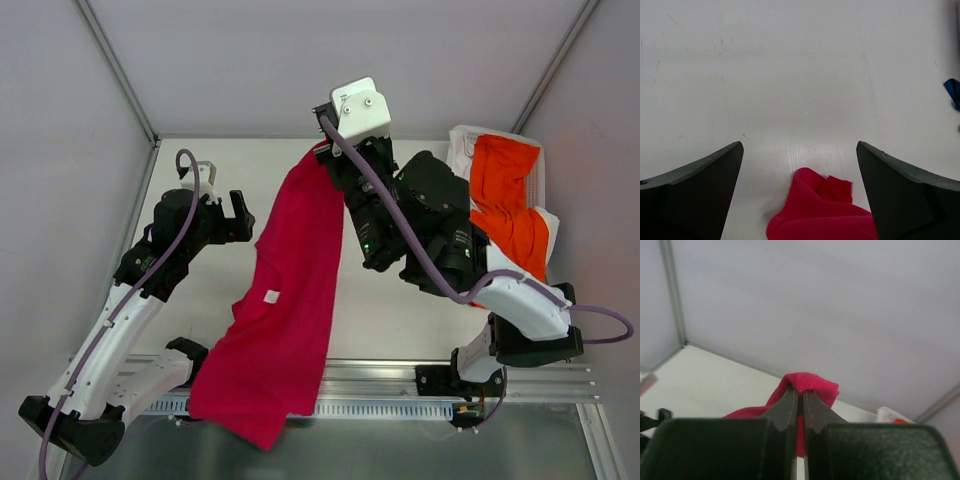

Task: Fold and stack the t-shirts
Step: Flatten out the tshirt

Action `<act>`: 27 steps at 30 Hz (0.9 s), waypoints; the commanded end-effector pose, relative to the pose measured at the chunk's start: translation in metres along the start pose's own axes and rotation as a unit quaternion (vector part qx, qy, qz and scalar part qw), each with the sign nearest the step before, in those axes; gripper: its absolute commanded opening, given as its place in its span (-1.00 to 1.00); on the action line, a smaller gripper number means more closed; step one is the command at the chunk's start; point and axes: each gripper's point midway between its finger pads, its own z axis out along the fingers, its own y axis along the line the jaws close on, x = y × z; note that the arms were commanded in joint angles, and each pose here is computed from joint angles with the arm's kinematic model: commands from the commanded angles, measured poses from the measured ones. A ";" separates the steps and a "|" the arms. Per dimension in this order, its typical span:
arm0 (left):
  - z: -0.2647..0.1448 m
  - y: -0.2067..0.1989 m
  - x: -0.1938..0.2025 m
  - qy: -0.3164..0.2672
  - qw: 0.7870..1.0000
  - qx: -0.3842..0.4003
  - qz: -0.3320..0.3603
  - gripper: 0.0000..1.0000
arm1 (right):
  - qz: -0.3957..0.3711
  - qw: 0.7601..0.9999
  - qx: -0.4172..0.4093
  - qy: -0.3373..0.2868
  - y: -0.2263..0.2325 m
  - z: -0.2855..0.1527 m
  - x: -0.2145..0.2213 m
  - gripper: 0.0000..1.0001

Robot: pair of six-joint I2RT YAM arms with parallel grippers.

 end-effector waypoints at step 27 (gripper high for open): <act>0.036 -0.051 0.049 0.149 0.984 0.083 -0.048 0.96 | -0.002 0.981 0.161 0.108 -0.111 -0.027 0.182 -0.99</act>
